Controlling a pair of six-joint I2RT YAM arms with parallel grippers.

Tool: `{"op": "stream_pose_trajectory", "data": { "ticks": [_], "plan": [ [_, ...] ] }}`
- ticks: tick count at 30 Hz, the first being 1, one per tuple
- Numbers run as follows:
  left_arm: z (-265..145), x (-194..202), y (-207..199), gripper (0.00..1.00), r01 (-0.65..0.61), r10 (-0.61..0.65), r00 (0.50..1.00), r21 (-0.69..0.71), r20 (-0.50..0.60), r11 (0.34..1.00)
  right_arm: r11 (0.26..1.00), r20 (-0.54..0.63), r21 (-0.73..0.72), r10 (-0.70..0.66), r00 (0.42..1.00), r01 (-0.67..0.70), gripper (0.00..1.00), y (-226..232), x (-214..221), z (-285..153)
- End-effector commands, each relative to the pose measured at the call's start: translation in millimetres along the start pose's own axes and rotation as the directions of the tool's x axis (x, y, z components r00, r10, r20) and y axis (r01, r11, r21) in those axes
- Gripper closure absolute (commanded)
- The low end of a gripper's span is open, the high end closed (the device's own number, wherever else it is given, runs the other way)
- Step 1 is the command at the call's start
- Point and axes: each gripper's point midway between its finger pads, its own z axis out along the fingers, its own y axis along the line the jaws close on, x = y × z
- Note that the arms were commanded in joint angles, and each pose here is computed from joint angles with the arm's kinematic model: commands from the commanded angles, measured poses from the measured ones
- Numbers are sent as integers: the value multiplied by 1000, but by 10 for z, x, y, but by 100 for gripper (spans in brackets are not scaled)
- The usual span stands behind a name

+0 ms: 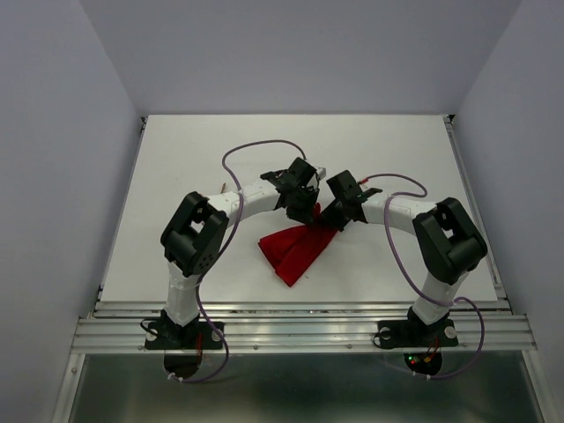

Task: Fold the napkin into a case and place the utensils inside
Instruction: Fold the 2/3-rectangle-folded napkin at the center of the board.

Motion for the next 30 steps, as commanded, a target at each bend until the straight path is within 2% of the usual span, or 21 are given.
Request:
{"op": "stream_pose_trajectory", "data": {
  "ticks": [1, 15, 30],
  "plan": [
    [-225, -169, -223, 100, 6, -12, 997, 84, 72, 996, 998, -13, 57, 24, 1000, -23, 99, -195, 75, 113],
    [-311, -237, -413, 100, 35, -52, 994, 186, 91, 982, 997, -25, 60, 50, 998, -48, 99, -253, 119, 128],
    [213, 150, -296, 100, 149, -145, 989, 199, -38, 968, 998, -18, 32, 57, 998, -56, 99, -187, 92, 56]
  ]
}}
